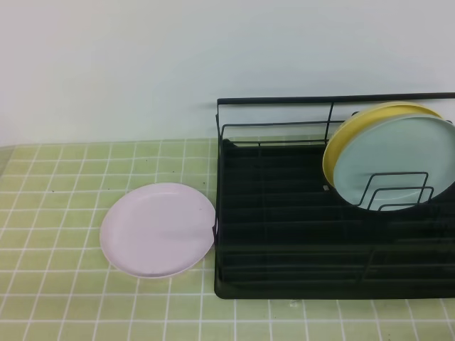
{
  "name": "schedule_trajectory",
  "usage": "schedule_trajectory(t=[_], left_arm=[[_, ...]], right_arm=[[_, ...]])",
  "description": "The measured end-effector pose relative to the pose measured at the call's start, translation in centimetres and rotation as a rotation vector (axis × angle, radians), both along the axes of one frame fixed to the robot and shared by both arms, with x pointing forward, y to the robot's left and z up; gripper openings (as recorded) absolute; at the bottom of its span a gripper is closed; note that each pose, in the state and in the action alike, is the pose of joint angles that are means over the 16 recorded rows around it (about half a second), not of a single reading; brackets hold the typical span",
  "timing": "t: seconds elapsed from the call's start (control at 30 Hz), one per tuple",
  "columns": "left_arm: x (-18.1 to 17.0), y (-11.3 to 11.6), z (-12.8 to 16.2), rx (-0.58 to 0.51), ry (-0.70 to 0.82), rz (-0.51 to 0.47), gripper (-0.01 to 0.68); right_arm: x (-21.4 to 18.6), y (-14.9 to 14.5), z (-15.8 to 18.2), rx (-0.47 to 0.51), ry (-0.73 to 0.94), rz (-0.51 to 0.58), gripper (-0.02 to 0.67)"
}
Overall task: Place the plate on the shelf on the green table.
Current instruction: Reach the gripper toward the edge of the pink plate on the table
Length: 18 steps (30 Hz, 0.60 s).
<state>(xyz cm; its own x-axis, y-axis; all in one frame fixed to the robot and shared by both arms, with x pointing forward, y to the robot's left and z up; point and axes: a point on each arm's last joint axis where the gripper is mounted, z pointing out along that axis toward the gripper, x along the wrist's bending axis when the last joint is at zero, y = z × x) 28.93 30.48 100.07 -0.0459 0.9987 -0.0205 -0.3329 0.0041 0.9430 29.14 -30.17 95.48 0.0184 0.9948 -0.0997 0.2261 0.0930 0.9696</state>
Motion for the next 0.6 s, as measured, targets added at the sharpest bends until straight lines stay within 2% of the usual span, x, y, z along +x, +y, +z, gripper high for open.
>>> schedule_trajectory(t=[0.23, 0.6], left_arm=[[-0.5, 0.0, 1.1, -0.015, -0.130, -0.001, 0.000], [-0.7, -0.1, 2.5, -0.063, -0.120, -0.035, 0.000]], right_arm=[[0.0, 0.0, -0.2, 0.000, 0.007, 0.000, -0.001], [0.0, 0.0, -0.1, 0.000, 0.001, 0.000, -0.001]])
